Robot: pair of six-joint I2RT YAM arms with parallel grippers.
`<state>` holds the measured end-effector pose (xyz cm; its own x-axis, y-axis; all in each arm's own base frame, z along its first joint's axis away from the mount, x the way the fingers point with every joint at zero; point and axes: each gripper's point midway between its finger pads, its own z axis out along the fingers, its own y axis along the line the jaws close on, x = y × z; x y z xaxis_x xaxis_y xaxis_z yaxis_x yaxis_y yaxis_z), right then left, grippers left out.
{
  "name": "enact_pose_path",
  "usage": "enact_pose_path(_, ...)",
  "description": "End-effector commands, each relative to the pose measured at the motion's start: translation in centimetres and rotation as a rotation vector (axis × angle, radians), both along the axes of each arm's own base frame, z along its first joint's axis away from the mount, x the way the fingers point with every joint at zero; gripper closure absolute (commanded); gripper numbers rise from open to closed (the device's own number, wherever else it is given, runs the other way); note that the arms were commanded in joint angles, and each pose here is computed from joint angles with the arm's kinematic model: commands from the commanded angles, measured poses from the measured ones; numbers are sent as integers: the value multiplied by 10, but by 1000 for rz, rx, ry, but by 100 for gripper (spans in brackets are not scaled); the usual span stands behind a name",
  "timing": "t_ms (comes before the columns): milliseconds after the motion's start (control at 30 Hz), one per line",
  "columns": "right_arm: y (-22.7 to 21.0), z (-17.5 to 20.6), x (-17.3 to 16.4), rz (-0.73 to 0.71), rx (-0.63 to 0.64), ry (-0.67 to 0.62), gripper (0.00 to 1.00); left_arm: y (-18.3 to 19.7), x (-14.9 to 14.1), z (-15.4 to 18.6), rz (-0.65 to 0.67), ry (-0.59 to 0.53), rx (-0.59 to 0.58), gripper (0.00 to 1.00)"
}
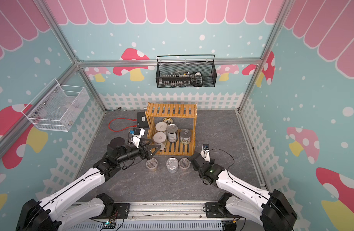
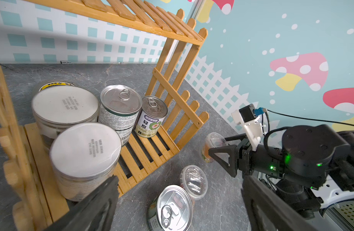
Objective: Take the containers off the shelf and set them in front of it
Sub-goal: Place the container at the center of the board.
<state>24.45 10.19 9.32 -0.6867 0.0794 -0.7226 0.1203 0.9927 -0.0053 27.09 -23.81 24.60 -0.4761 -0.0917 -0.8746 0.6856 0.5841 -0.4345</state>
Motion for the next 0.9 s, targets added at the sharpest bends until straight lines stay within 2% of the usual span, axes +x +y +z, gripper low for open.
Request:
enact_pose_path(0, -3, -10, 5, -42, 19, -18, 29, -4, -3, 5, -25, -20, -4, 1)
enact_pose_path(300, -9, -35, 7, -65, -1, 14, 25, -3, -3, 4, -16, -21, 0, 1)
enact_pose_path(433, -14, -40, 3, -83, -7, 35, 18, -3, -2, 3, -12, -20, 4, 1)
enact_pose_path(567, -21, -37, -1, -100, -24, 42, 13, -3, -2, 3, -14, -19, 5, 1)
enact_pose_path(867, -28, -30, -5, -117, -39, 36, 11, -3, -2, 4, -13, -21, 6, 1)
